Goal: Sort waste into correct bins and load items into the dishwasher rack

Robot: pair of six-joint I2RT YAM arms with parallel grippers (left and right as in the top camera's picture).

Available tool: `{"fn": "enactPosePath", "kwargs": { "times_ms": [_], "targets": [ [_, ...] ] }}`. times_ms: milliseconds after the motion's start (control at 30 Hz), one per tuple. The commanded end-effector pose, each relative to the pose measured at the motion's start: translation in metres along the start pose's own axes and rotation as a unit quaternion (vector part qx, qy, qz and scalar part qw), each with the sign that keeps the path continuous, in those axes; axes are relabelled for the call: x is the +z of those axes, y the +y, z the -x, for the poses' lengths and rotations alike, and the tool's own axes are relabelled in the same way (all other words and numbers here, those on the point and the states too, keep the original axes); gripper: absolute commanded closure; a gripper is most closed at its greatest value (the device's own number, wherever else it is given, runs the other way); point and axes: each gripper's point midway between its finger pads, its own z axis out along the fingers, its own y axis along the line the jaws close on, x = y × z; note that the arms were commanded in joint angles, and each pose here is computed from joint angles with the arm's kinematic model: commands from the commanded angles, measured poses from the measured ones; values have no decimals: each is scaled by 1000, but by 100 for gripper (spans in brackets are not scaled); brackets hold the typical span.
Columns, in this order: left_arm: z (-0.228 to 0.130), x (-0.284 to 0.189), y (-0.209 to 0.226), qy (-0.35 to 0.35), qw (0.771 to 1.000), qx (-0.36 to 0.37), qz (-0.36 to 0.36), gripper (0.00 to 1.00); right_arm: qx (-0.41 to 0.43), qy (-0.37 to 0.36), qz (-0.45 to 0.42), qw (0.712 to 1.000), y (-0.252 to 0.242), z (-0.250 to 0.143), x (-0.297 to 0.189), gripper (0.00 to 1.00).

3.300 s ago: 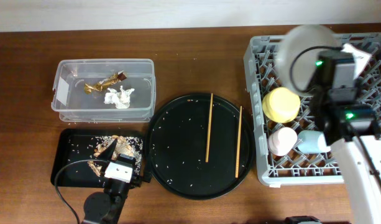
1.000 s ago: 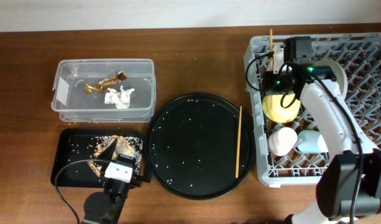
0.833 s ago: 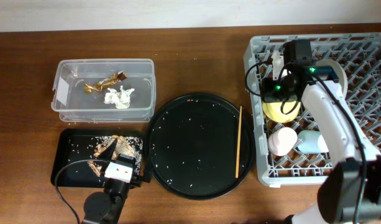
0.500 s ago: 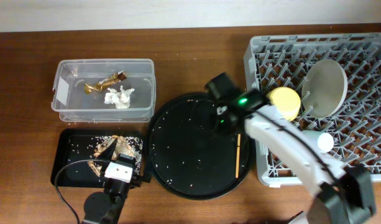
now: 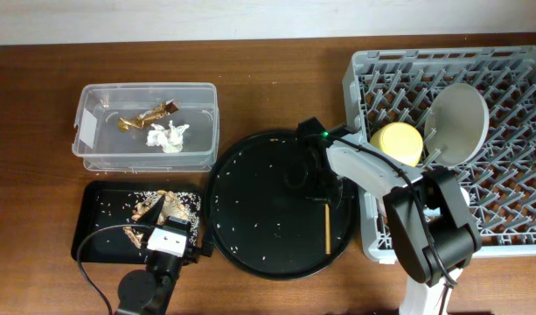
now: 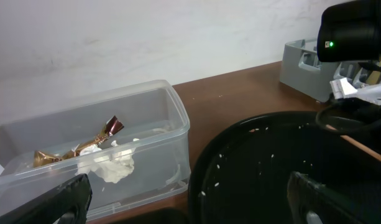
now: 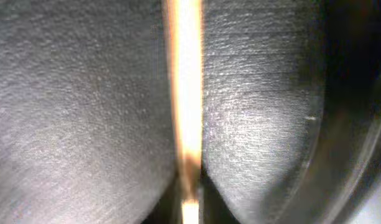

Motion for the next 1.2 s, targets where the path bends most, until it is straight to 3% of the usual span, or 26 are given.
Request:
{"fn": "enactPosePath", "kwargs": {
  "times_ms": [0,133,267,367,500,633,667,767,900,967,1000,1167],
  "targets": [
    [-1,0,-2,0,1000,7,-6,1,-25,0,33,999,6,-5,-16,96],
    [-1,0,-2,0,1000,7,-6,0,-55,-123,83,987,10,31,-102,96],
    [-1,0,-2,0,1000,7,-6,0,-31,-278,35,959,-63,90,-189,96],
    [-1,0,-2,0,1000,7,-6,1,-18,-315,15,949,-114,127,-192,96],
    [-1,0,-2,0,1000,7,-6,0,-21,-278,35,960,-115,142,-154,94],
    [-1,0,-2,0,1000,7,-6,0,-25,-291,55,955,-108,151,-164,65],
    [-1,0,-2,0,1000,7,-6,0,-29,-304,69,950,-105,146,-186,58],
    [-1,0,-2,0,1000,7,-6,1,-35,-328,108,938,-99,119,-248,55],
    [-1,0,-2,0,1000,7,-6,1,-88,-377,176,905,-73,34,-337,47],
    [-1,0,-2,0,1000,7,-6,0,-128,-396,193,888,-58,-22,-362,21],
    [-1,0,-2,0,1000,7,-6,1,-146,-401,199,882,-52,-44,-369,2],
    [-1,0,-2,0,1000,7,-6,0,-205,-444,227,842,-44,-117,-397,2]
  ]
}}
